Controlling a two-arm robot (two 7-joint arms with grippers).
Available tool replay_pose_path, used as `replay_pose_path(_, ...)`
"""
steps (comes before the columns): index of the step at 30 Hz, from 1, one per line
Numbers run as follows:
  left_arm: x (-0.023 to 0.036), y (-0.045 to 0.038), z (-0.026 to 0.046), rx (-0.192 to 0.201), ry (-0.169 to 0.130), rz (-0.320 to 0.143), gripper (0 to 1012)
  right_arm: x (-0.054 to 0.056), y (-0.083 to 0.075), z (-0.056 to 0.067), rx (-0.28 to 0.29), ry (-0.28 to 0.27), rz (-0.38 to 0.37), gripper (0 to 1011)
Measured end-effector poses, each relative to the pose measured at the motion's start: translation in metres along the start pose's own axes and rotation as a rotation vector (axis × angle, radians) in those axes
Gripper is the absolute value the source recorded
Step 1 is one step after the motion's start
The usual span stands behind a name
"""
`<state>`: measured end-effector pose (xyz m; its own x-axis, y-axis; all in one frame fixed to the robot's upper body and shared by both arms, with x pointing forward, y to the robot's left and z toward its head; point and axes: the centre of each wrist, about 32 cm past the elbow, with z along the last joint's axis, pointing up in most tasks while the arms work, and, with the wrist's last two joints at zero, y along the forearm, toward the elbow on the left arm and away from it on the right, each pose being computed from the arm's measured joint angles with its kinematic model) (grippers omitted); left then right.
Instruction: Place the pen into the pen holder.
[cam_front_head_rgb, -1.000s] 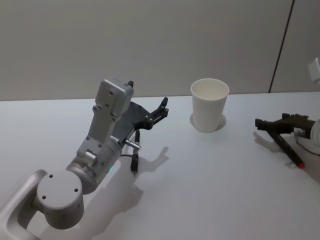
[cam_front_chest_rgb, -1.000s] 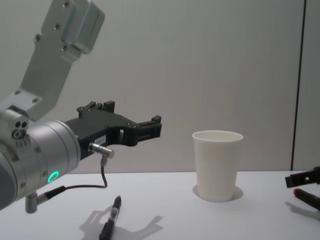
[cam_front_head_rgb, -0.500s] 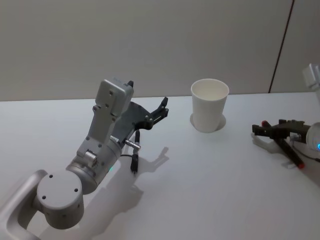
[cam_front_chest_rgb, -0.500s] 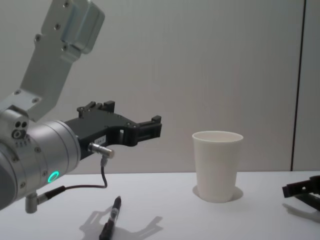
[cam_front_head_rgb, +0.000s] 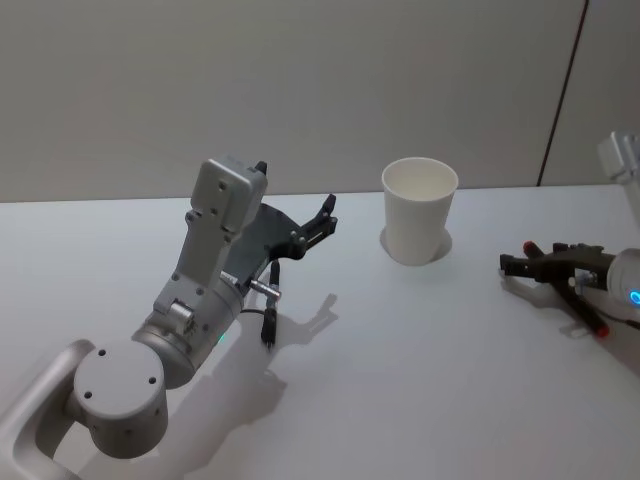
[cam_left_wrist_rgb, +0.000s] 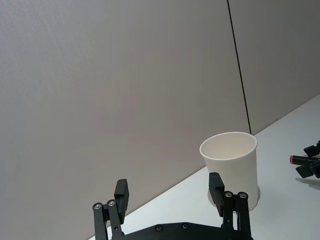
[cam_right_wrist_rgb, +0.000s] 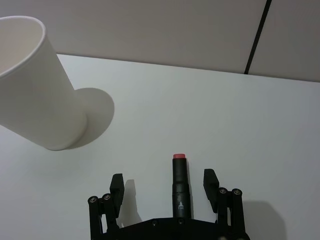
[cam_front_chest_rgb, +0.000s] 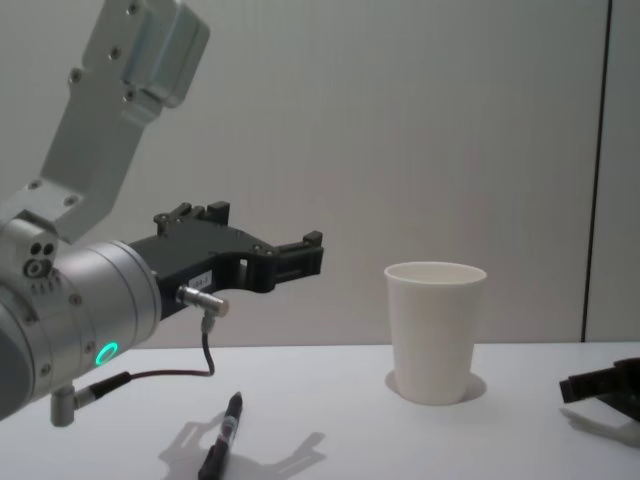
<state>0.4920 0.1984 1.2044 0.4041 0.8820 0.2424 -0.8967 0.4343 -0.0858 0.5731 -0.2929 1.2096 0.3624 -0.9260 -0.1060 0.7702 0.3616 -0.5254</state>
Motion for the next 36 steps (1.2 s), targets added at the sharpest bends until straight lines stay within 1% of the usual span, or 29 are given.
replay_pose_path(28,0.0,0.0,0.0,0.0,0.0,0.0,1001,-0.0003,0.0007,-0.0005,0.001,-0.009,0.0,1002)
replay_pose_path(36,0.0,0.0,0.0,0.0,0.0,0.0,1001,0.0007,-0.0002,-0.0034,0.002,-0.009,-0.013,1002)
